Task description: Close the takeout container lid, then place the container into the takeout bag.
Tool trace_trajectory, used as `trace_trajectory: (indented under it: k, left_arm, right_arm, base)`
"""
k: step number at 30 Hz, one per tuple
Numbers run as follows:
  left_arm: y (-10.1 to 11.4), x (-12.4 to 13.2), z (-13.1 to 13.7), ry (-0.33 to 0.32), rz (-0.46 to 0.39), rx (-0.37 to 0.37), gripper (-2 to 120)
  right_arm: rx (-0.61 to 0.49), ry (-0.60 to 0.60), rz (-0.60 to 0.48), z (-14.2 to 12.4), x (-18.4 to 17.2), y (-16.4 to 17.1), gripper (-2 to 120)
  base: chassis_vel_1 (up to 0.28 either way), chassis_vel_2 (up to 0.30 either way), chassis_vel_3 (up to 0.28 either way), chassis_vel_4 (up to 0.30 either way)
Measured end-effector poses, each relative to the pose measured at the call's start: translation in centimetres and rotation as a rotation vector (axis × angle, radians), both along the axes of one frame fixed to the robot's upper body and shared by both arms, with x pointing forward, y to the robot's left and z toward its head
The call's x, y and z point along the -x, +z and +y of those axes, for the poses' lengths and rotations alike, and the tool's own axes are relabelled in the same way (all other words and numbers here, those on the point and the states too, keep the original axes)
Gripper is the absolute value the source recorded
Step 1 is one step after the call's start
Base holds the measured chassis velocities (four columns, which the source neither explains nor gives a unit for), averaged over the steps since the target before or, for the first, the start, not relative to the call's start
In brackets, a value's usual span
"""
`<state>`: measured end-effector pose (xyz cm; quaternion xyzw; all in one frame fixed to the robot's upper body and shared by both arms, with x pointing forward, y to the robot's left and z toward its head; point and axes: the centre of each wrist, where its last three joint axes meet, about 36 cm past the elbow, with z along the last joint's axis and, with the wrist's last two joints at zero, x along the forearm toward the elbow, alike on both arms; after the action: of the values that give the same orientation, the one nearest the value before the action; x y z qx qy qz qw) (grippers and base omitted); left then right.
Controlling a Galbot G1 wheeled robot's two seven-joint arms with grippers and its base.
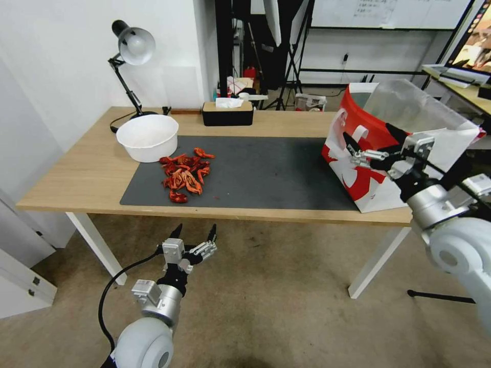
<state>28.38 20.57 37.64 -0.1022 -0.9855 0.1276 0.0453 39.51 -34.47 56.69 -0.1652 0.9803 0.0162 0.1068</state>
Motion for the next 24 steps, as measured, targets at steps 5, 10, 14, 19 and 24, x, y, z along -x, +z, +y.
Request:
trace_trajectory:
  k: [5, 10, 14, 19, 24]
  left_arm:
    - [-0.3, 0.2, -0.2, 0.009, -0.013, 0.007, 100]
    - [-0.9, 0.6, -0.5, 0.027, -0.04, 0.013, 100]
    - [-1.0, 0.4, -0.5, 0.053, -0.066, 0.004, 100]
    - [-1.0, 0.5, -0.4, 0.052, -0.077, -0.001, 100]
    - [-1.2, 0.8, -0.4, 0.047, -0.087, 0.001, 100]
  right_arm:
    - [0.042, -0.002, -0.051, 0.8, 1.1, -1.4, 100]
    - [0.059, -0.081, -0.007, 1.5, 3.4, -4.4, 100]
    - [-0.013, -0.191, 0.032, 3.4, 6.6, -8.2, 100]
    - [-0.055, -0.262, 0.075, 5.2, 10.0, -12.2, 100]
    - [-0.064, -0.309, 0.105, 6.7, 12.8, -15.4, 100]
  base:
    - [0.0, 0.0, 0.0, 0.0]
    - [0.0, 0.0, 0.0, 0.0]
    - [0.0, 0.0, 0.0, 0.0]
    - [0.0, 0.0, 0.0, 0.0]
    - [0.0, 0.0, 0.0, 0.0]
